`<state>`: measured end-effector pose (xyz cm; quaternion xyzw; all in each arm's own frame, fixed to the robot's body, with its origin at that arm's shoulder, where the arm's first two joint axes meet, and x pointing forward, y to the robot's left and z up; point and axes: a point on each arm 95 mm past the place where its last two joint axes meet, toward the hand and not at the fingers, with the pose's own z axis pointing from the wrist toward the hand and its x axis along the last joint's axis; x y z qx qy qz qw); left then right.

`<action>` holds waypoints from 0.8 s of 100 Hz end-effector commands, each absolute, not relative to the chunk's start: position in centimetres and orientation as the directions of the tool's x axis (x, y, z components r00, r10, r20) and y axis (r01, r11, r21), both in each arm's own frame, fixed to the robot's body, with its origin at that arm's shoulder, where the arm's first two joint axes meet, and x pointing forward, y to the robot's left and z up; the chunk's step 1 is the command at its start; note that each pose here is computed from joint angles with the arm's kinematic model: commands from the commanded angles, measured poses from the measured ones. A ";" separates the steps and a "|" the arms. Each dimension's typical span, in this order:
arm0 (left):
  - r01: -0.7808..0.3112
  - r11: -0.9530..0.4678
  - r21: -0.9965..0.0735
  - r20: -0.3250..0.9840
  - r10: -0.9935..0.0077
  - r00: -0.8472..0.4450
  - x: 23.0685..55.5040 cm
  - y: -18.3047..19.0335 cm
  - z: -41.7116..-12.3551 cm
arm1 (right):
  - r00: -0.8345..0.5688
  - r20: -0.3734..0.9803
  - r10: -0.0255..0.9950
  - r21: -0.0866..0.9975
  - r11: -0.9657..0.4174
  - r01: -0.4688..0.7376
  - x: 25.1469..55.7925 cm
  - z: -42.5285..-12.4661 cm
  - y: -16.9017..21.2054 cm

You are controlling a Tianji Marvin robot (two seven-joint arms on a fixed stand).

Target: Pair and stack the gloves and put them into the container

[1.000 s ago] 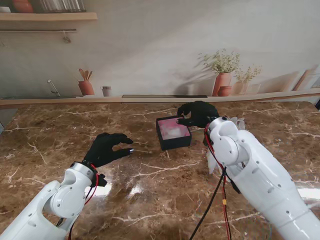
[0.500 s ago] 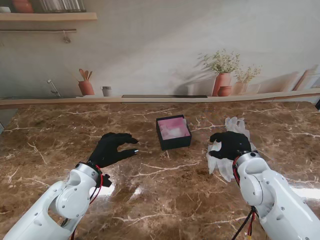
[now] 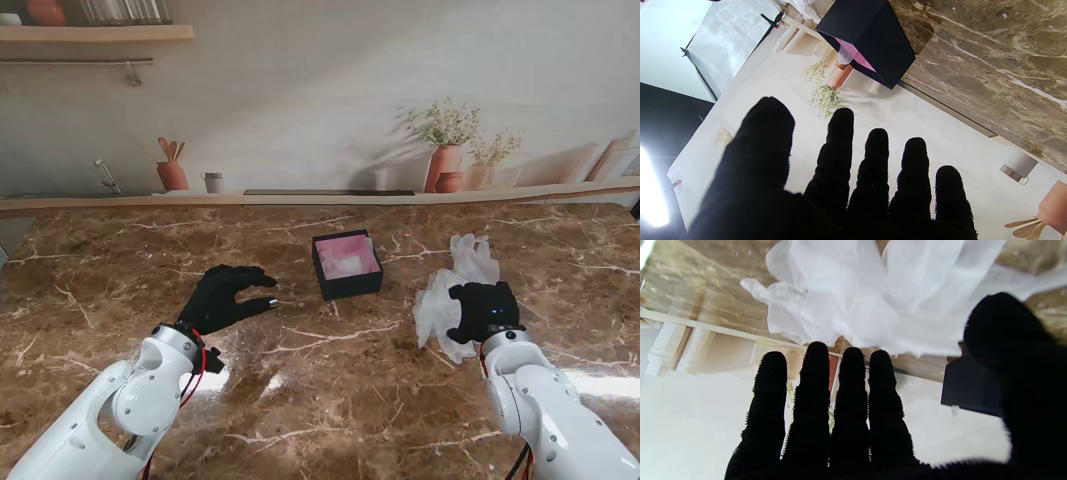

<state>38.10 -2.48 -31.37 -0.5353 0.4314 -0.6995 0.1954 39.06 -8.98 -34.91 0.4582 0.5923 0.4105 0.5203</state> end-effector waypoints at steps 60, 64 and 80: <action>-0.192 -0.544 -0.817 0.574 -0.741 -0.347 37.9 -2.3 -31.2 | 0.018 -0.255 0.967 0.966 0.255 -0.032 41.2 -35.3 -9.2; -0.192 -0.542 -0.818 0.573 -0.741 -0.349 37.9 -2.3 -31.2 | 0.018 -0.236 0.972 0.971 0.236 -0.047 41.1 -35.0 -9.1; -0.186 -0.543 -0.819 0.571 -0.741 -0.353 37.9 -2.3 -30.9 | 0.008 -0.140 0.990 0.980 0.140 -0.138 40.7 -32.9 -8.8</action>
